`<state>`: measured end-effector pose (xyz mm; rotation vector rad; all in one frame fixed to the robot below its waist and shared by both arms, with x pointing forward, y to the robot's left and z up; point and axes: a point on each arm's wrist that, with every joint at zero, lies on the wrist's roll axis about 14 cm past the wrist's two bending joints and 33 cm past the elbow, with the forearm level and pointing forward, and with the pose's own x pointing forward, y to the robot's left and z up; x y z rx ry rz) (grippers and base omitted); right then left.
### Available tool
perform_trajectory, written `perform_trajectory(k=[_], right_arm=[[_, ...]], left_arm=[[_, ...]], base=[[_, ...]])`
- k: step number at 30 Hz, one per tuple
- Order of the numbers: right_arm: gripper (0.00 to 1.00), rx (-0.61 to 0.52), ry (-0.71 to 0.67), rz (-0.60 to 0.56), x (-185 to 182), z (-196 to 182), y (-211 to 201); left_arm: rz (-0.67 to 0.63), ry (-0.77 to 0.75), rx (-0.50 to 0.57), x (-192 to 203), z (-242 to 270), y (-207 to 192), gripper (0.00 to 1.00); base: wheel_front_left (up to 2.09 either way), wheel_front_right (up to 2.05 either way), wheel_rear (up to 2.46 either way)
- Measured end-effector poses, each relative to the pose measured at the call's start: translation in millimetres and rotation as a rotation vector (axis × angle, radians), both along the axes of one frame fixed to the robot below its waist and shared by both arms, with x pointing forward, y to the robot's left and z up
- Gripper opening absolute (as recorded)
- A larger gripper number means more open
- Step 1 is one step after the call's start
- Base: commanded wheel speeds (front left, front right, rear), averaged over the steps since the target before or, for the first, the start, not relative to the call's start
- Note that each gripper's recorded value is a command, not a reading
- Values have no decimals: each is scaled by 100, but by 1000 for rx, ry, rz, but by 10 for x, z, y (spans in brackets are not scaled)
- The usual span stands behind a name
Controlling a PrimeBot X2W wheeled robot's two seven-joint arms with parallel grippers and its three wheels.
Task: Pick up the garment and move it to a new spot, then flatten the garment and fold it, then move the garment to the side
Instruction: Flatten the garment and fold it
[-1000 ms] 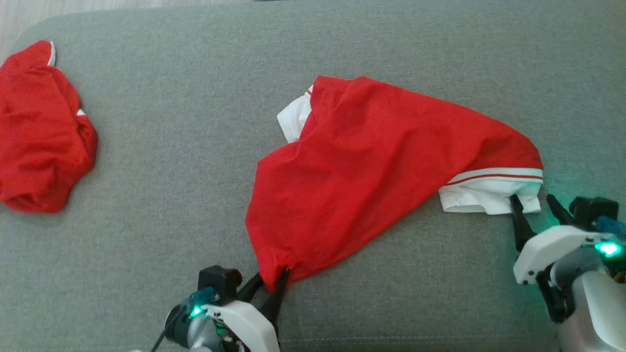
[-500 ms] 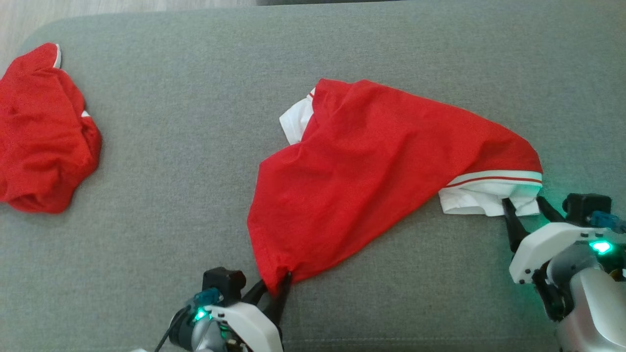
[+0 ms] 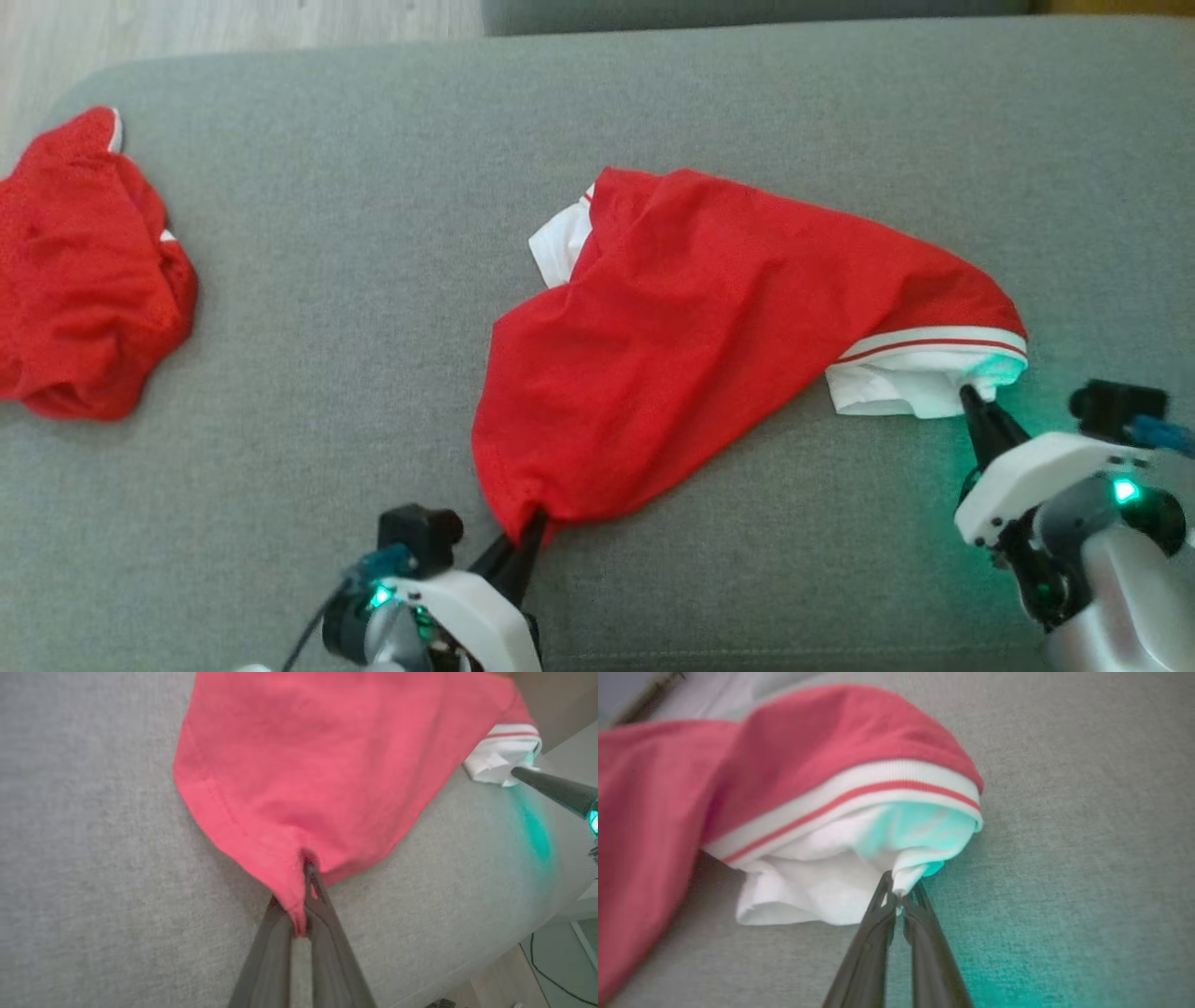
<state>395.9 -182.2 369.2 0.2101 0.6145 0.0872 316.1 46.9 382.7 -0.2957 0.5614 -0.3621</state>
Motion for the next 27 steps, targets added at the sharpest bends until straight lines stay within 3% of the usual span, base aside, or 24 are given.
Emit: perform_trajectory(k=[5,6,10,13,16,22,27], right_arm=[[0,243,-188,-90,140,673,19],[0,243,-188,-90,140,673,19],[0,372,-425,-107,207,1579,-138],[0,473,-586,-86,-9,2279,-244],[0,548,-696,-65,-200,2726,-307],[0,599,-888,-74,-516,3369,-630],[0,523,-969,-74,-536,3725,-790]], left_arm=[[72,-143,-127,189,539,62,0],[72,-143,-127,189,539,62,0],[77,-286,-210,287,1140,130,0],[43,-453,-250,326,1804,206,0],[-1,-575,-291,308,2311,201,0],[-153,-774,-353,152,3203,76,0],[-227,-793,-367,166,3483,11,0]], base=[[0,0,0],[0,0,0],[0,0,0],[0,0,0],[0,0,0],[0,0,0],[0,0,0]])
